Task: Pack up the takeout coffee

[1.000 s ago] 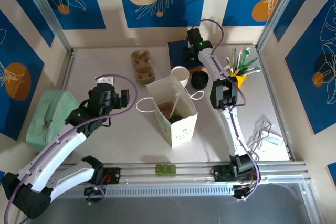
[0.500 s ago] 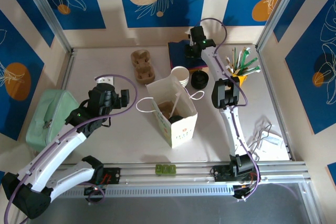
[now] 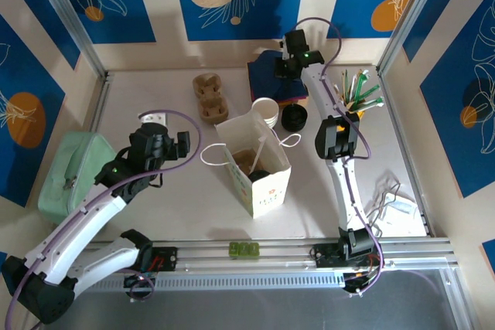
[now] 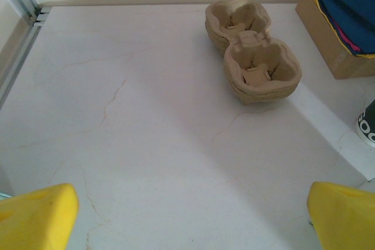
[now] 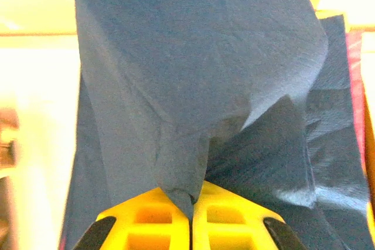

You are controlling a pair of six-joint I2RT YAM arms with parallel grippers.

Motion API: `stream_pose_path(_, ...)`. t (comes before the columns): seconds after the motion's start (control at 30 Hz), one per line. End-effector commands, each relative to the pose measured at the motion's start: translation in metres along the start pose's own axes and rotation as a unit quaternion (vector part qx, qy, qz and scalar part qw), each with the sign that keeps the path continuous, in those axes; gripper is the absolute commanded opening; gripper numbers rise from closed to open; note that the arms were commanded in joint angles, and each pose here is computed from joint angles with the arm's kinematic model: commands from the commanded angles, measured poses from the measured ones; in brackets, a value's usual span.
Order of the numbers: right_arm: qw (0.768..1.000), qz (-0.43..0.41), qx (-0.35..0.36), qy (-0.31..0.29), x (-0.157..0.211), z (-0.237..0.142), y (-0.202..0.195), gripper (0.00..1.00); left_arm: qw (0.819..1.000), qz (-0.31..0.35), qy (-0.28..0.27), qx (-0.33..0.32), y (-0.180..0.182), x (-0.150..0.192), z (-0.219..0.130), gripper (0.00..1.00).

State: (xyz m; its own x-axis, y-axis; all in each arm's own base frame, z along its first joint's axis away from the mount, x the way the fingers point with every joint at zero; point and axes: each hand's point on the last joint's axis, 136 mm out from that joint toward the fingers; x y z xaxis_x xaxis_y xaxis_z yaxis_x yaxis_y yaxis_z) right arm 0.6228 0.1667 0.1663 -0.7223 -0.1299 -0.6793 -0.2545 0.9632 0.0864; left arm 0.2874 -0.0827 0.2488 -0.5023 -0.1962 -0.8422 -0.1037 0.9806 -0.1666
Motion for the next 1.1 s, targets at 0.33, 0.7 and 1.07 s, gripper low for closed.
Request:
stream_pose_path(0.33, 0.996, 0.011, -0.054, -0.064, -0.052, -0.157, 0.030, 0.00, 0.999, -0.028, -0.037, 0.021, -0.001, -0.022, -0.016, 0.99)
stream_pose_path(0.7, 0.991, 0.002, -0.127, -0.039, -0.021, -0.269, 0.082, 0.00, 0.997, -0.020, -0.039, 0.061, -0.012, -0.024, -0.023, 0.99)
stream_pose_path(1.07, 0.983, -0.046, -0.176, -0.024, 0.032, -0.351, 0.150, 0.00, 0.995, -0.014, -0.027, 0.098, -0.024, -0.012, -0.018, 0.99)
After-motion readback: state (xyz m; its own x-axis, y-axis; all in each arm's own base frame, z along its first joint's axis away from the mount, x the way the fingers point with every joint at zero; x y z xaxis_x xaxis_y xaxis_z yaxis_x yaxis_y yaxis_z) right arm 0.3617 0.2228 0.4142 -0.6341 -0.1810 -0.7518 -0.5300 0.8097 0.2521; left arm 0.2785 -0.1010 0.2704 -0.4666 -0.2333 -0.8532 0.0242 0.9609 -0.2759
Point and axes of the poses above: each hand's point on the last joint's axis, 136 mm out from that joint toward the fingers, its own z axis out along the fingers, its own y axis along the line the jaws close on, x = y × z, and after that the axes turned 10 degrees about -z, right-handed
